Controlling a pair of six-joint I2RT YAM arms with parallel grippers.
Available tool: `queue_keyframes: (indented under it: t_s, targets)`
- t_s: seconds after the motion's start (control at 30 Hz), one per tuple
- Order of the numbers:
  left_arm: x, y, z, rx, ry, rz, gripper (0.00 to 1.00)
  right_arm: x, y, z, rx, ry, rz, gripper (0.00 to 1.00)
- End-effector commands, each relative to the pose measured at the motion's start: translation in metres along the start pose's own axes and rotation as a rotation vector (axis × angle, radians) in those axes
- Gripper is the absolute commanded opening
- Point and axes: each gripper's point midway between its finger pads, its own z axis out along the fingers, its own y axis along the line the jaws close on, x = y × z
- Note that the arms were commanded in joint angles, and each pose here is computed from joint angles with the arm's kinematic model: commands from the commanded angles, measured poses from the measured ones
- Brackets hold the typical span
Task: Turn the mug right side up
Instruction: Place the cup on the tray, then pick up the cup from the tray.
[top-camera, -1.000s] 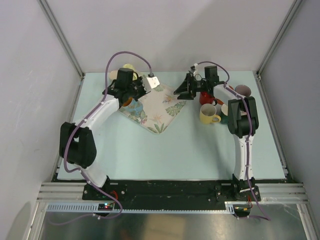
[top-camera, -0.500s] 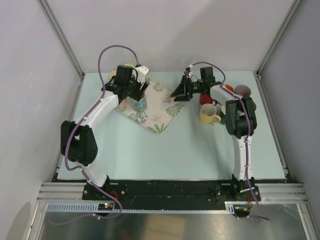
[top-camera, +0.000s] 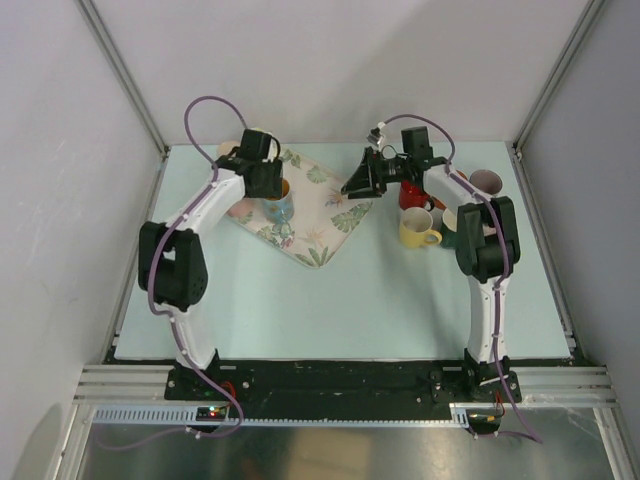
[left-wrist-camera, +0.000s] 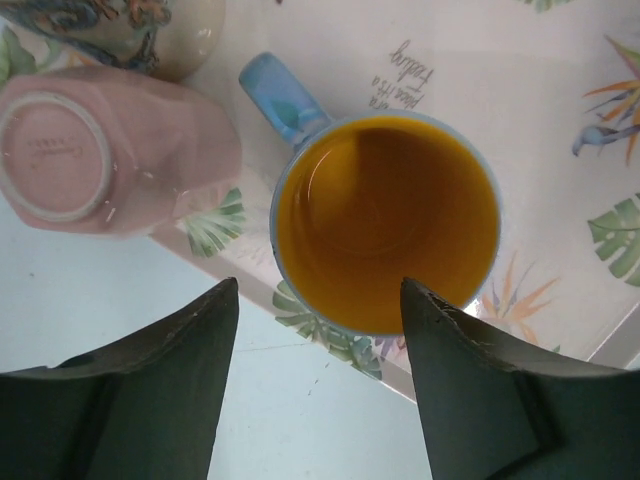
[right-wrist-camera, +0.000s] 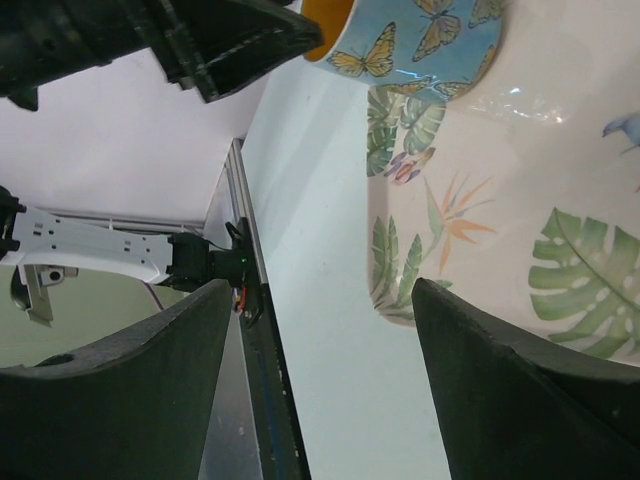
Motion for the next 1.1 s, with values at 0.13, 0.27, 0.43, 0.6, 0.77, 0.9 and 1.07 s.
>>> queue_keyframes:
  t_s: [0.13,0.27,0.43,0.6,0.77,0.9,1.07]
  targets:
    - [-0.01,0.006,0.021,-0.086,0.005,-0.144,0.61,0.009,0.041,-0.003,-0.001,0.03,-0.154,0.78]
    - [-0.007,0.002,0.034,-0.063,0.028,-0.113,0.48,0.012,0.042,-0.005,0.006,0.037,-0.17,0.78]
    - [-0.005,-0.017,0.036,0.068,0.048,-0.006,0.28,0.01,0.046,-0.009,0.007,0.033,-0.194,0.78]
    - [-0.006,-0.041,0.024,0.255,0.045,0.139,0.08,0.011,0.049,-0.014,-0.005,0.048,-0.241,0.78]
    - [-0.006,-0.069,0.004,0.474,0.027,0.32,0.01,0.016,0.047,-0.012,0.001,0.08,-0.332,0.77]
    - [-0.003,-0.087,-0.012,0.608,0.007,0.528,0.0,0.024,0.045,-0.01,-0.005,0.117,-0.384,0.76]
    - [0.013,-0.101,-0.021,0.694,0.014,0.81,0.0,0.029,0.044,-0.009,-0.011,0.137,-0.413,0.76]
